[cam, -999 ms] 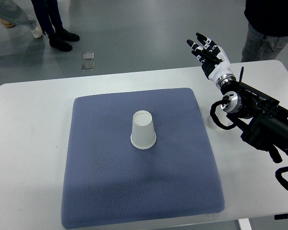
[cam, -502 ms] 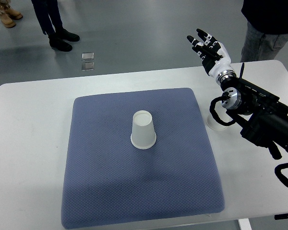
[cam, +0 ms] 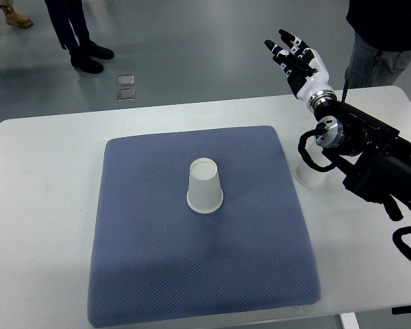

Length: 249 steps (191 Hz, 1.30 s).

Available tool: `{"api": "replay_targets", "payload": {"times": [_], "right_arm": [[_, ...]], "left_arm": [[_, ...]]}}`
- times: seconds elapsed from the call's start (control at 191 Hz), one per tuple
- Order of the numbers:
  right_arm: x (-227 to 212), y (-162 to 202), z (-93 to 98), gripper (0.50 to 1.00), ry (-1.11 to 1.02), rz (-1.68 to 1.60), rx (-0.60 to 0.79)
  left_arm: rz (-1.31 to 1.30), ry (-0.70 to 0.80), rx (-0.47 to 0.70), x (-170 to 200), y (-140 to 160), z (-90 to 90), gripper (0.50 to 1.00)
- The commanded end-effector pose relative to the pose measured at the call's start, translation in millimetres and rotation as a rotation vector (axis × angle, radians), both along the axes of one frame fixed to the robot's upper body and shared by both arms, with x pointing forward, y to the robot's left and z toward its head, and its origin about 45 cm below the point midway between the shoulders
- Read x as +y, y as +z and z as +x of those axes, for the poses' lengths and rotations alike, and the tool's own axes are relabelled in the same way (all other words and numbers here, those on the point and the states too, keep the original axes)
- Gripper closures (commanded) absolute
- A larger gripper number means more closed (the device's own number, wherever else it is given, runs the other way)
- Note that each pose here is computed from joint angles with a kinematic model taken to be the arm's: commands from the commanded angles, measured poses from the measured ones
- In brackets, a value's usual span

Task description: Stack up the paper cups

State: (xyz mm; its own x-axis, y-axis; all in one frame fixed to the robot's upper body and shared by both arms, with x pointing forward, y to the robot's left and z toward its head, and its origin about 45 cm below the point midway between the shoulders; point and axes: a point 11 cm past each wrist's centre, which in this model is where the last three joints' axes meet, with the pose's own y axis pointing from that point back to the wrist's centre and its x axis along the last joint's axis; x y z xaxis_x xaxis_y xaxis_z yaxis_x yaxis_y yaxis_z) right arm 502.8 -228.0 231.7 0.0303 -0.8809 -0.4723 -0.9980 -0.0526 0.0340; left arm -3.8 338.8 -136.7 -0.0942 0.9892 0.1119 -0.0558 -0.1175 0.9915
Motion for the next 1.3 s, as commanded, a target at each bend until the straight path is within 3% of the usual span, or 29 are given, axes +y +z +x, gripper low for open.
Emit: {"api": "replay_targets", "payload": {"times": [0.0, 0.596, 1.03, 1.296], "right_arm": [[1, 6, 1.5, 0.587, 0.019, -0.035, -0.019], [-76, 76, -3.7, 0.589, 0.188, -0.587, -0.18], [-110, 136, -32.6, 0.591, 0.568, -1.12, -0.266], [-105, 130, -58.4, 0.593, 0.849, -1.4, -0.241]], "left_arm": [[0.0, 0.001, 0.0, 0, 0, 0.1, 0.5], [0.0, 0.001, 0.0, 0, 0, 0.1, 0.5], [0.0, 0.0, 0.0, 0, 0, 0.1, 0.5], [0.0, 0.0, 0.0, 0, 0, 0.1, 0.5]]}}
